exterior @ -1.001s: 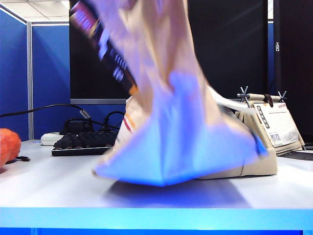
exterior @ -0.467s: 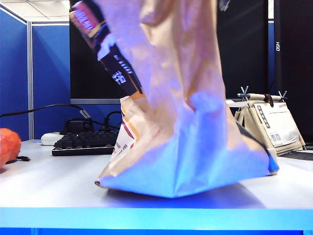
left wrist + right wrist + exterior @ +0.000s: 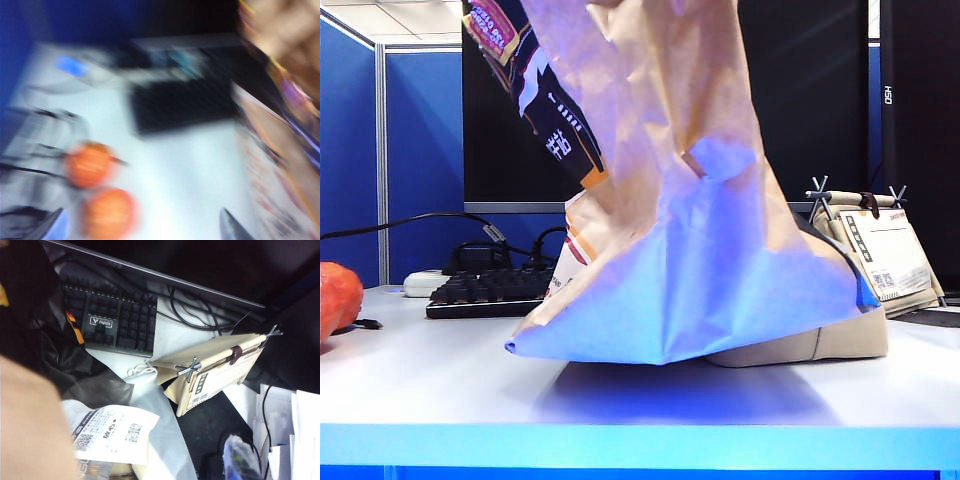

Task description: Open the paper bag and put two oranges into the paper bag.

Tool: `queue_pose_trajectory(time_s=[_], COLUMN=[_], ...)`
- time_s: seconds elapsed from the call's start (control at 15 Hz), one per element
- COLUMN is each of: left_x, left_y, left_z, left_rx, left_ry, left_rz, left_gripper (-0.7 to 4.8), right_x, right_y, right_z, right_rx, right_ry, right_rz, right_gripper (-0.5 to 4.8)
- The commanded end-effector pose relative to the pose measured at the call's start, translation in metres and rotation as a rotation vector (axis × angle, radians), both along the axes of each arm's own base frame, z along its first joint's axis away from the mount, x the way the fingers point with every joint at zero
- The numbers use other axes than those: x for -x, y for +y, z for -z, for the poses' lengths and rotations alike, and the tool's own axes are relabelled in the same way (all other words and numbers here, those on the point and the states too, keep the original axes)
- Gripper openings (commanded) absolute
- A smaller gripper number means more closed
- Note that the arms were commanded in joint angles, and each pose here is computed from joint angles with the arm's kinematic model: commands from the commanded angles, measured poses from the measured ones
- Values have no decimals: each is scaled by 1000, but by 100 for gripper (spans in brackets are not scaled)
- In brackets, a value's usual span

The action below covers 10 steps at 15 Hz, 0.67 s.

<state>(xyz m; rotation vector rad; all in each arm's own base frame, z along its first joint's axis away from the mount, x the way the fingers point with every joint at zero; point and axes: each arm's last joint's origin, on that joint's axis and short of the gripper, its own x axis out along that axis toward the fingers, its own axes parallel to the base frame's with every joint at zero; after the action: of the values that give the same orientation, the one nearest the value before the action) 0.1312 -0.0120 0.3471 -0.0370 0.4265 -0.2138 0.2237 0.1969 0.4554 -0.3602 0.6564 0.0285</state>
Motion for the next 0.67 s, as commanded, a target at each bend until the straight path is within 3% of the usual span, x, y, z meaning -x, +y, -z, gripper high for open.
queue_pose_trajectory(time_s=[0.07,0.2,0.33,0.47,0.67], left_x=[-33,-55,-71,-85,-109], left_y=[-3,-3,-1,-1,-2], left_z=[19,41,62,75,89], left_rx=[55,40,-22,-61,-57], left_ry=[169,343,488,533,527], left_rz=[5,-42,-112,-142,-139], left_gripper=[395,405,405,407,411], right_x=[1,2,2,3,4], right_y=[-3,-3,-4,-5,-7], right_z=[-4,-4,-5,-6,-8], right_rx=[9,26,26,30,38], right_ry=[-20,-18,-20,-23,-24], right_rz=[-8,-21,-22,-27,-31], right_gripper=[419,419,419,419,419])
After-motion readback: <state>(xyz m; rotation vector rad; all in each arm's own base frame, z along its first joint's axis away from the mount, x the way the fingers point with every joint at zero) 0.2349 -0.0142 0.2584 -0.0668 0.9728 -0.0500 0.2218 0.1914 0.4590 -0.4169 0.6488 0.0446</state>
